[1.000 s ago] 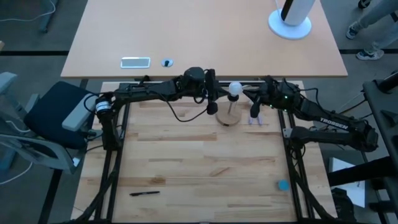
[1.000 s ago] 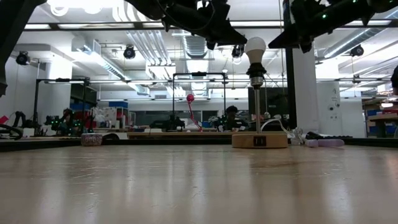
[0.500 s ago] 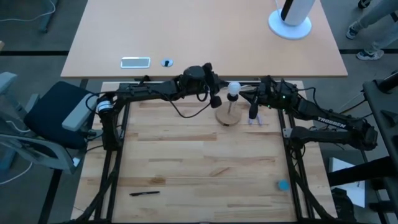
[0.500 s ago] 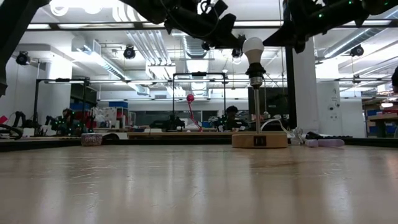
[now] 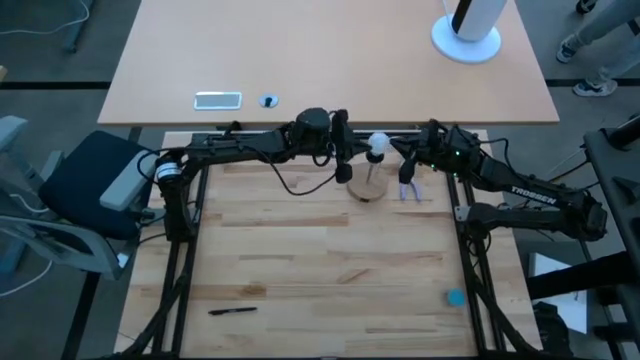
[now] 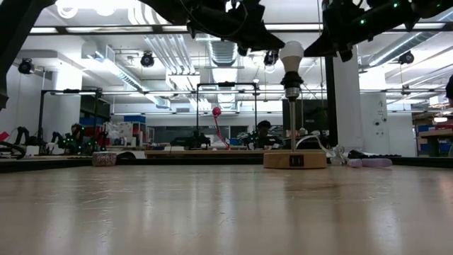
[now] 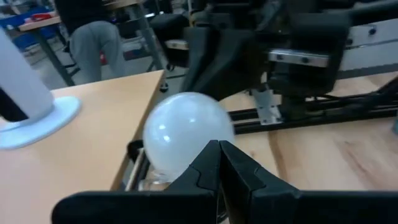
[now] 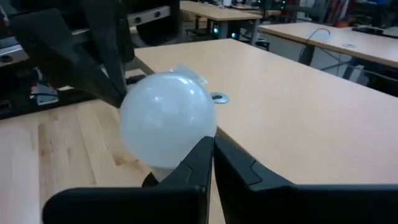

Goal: Screw lightbulb
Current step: Remove the lightbulb from the lamp

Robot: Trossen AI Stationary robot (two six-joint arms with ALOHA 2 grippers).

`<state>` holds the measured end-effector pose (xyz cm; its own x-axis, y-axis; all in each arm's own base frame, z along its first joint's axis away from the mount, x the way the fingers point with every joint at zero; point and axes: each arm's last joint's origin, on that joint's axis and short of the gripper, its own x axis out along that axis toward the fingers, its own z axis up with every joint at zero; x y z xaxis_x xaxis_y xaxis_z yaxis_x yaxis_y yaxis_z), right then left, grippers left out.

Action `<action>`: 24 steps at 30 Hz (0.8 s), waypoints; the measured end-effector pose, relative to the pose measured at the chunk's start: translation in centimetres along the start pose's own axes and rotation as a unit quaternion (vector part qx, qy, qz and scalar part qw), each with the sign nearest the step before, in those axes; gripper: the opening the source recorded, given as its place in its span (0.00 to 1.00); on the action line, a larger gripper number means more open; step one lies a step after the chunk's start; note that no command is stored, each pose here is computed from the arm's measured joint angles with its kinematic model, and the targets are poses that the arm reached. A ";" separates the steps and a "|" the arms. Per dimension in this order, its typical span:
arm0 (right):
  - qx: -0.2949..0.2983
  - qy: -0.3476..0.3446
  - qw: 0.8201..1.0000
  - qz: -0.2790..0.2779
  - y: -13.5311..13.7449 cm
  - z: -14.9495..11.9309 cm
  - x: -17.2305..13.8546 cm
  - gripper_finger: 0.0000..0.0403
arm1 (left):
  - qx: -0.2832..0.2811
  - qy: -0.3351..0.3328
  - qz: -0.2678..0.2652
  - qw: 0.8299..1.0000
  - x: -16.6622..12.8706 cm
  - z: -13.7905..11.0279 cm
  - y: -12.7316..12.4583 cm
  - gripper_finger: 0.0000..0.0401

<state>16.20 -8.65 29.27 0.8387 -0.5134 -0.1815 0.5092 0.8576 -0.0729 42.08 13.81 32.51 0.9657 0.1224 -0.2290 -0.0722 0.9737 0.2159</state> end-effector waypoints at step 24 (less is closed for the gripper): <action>0.003 0.011 0.999 0.036 0.3 -0.3 0.9 0.03 | 0.004 0.010 0.068 0.998 -0.3 0.2 0.7 0.00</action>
<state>17.01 -8.81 28.75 0.8690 -0.4495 -0.2070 0.4487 0.8921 -0.0535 41.78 14.45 32.90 0.9422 0.2563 -0.2157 -0.1993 0.9464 0.2541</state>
